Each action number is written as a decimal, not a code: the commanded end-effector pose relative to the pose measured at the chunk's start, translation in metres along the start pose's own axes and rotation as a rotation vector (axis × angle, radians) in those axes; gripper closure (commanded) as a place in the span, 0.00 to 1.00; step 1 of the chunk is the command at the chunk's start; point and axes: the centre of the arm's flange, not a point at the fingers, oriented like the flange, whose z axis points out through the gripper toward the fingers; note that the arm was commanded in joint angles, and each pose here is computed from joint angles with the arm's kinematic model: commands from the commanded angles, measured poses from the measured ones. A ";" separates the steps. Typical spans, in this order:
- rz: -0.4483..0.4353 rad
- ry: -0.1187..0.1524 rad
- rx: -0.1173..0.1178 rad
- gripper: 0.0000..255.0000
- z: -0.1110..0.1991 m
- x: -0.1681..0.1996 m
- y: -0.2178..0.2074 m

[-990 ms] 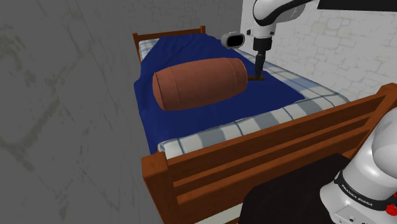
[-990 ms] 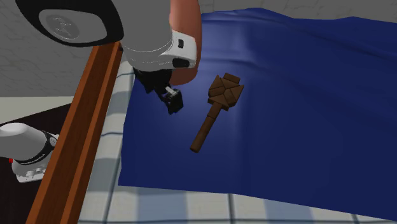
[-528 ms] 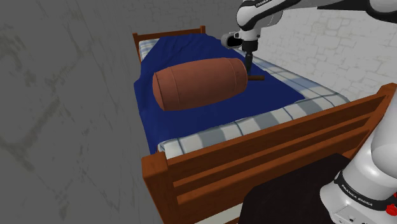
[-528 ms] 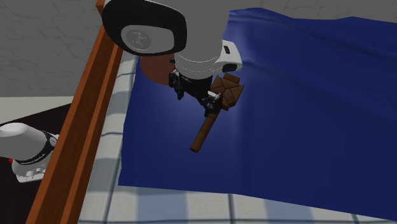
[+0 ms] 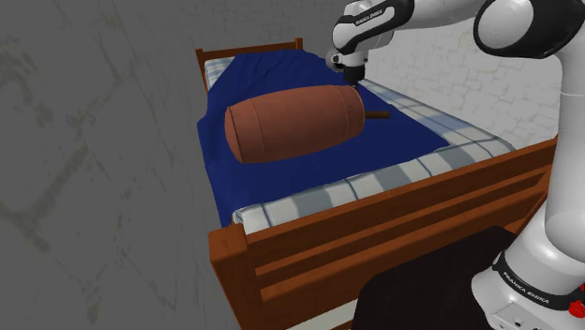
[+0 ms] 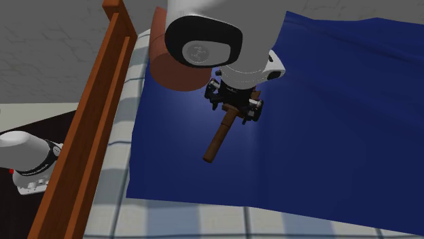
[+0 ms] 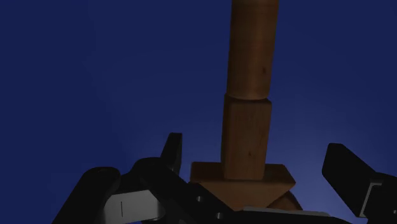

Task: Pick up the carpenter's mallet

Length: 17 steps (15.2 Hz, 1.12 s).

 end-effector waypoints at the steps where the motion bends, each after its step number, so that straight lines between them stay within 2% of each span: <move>1: -0.002 0.000 -0.001 0.00 0.010 0.002 0.001; 4: -0.002 0.000 -0.001 0.00 0.029 0.002 0.001; 6: -0.002 0.000 -0.001 0.00 0.029 0.002 0.001; 7: -0.002 0.000 -0.001 1.00 0.029 0.003 0.002; 17: -0.002 0.000 -0.001 1.00 0.024 0.002 0.001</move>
